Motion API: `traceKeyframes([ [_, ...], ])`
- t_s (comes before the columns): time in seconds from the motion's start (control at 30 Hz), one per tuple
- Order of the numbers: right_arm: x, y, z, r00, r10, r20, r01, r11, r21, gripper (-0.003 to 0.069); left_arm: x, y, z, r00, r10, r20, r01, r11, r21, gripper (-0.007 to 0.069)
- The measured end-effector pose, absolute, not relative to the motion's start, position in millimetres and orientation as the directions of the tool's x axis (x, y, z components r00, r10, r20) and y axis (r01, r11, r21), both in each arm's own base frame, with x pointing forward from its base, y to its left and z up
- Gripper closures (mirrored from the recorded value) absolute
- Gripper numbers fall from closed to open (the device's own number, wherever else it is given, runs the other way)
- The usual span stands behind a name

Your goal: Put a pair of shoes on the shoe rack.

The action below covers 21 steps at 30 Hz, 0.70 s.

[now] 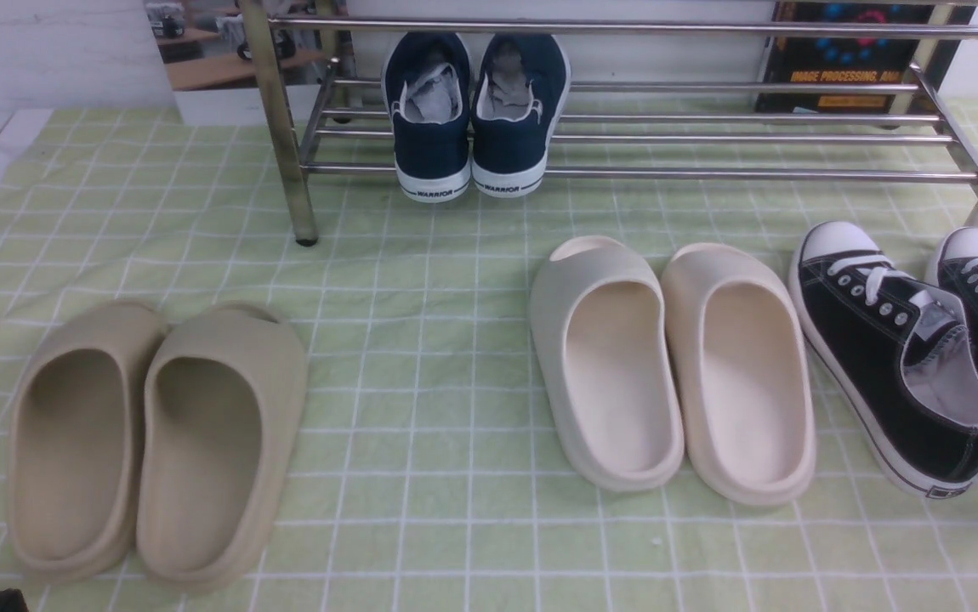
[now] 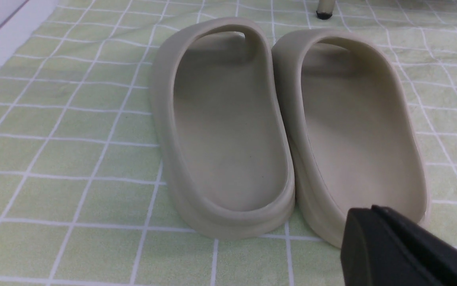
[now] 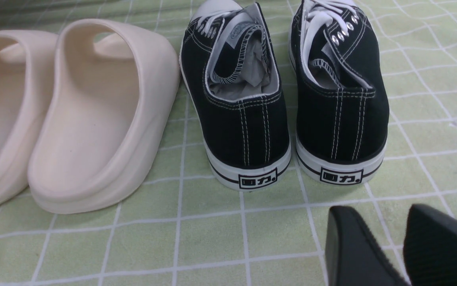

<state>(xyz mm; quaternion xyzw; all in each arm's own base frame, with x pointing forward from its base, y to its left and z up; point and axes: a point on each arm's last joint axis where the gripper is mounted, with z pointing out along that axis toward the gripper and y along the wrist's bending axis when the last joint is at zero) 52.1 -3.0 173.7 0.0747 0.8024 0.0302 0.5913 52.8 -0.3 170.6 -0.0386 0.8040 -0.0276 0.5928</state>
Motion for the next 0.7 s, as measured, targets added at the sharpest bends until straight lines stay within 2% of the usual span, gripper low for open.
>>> traceKeyframes([
  [0.7, 52.1, -3.0, 173.7, -0.289, 0.156, -0.944, 0.084, 0.987, 0.137, 0.0419, 52.4, -0.4, 169.4, -0.308, -0.094, -0.947, -0.03, 0.996, -0.089, 0.0638],
])
